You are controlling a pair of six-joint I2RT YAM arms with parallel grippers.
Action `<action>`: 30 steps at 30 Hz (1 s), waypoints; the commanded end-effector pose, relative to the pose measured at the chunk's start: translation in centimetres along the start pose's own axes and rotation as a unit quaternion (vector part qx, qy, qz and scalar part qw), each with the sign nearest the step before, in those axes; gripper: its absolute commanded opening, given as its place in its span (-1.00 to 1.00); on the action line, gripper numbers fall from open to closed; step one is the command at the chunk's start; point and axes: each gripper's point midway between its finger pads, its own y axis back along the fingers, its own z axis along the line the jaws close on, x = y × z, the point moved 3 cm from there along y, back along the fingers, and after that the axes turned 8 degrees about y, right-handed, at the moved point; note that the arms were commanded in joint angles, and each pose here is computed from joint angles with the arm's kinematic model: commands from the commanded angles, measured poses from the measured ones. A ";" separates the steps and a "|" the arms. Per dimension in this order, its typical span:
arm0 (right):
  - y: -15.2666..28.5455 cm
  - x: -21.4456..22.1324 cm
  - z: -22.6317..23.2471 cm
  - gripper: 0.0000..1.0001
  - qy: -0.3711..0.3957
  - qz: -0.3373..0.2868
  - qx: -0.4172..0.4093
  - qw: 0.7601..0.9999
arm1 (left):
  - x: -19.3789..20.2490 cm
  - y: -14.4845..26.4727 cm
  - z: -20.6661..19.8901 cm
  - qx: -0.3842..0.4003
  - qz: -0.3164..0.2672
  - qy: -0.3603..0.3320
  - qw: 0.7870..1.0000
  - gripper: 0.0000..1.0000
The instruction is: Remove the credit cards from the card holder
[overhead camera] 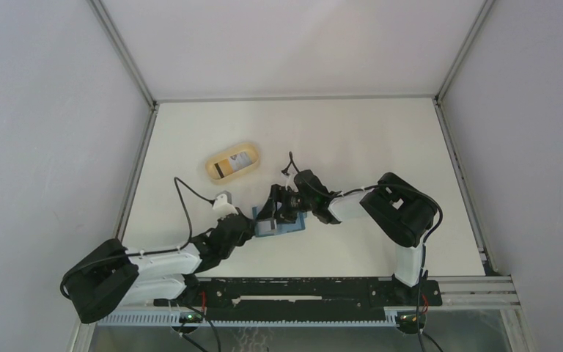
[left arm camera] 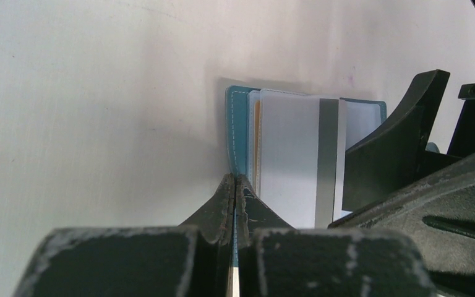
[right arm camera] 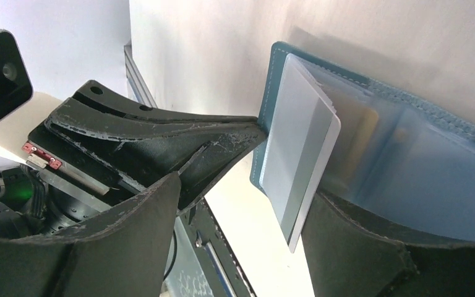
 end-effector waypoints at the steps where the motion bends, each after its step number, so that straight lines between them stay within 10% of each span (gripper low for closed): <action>1: -0.1 -1.4 0.6 0.54 0.015 -0.035 -0.010 0.999 | -0.1 0.5 -0.2 0.010 0.002 -0.006 1.000 -1.00; 30: 3.2 -1.6 -0.4 0.40 0.059 -0.053 0.018 0.997 | -0.4 0.8 -0.1 0.007 -0.001 -0.012 1.000 -1.00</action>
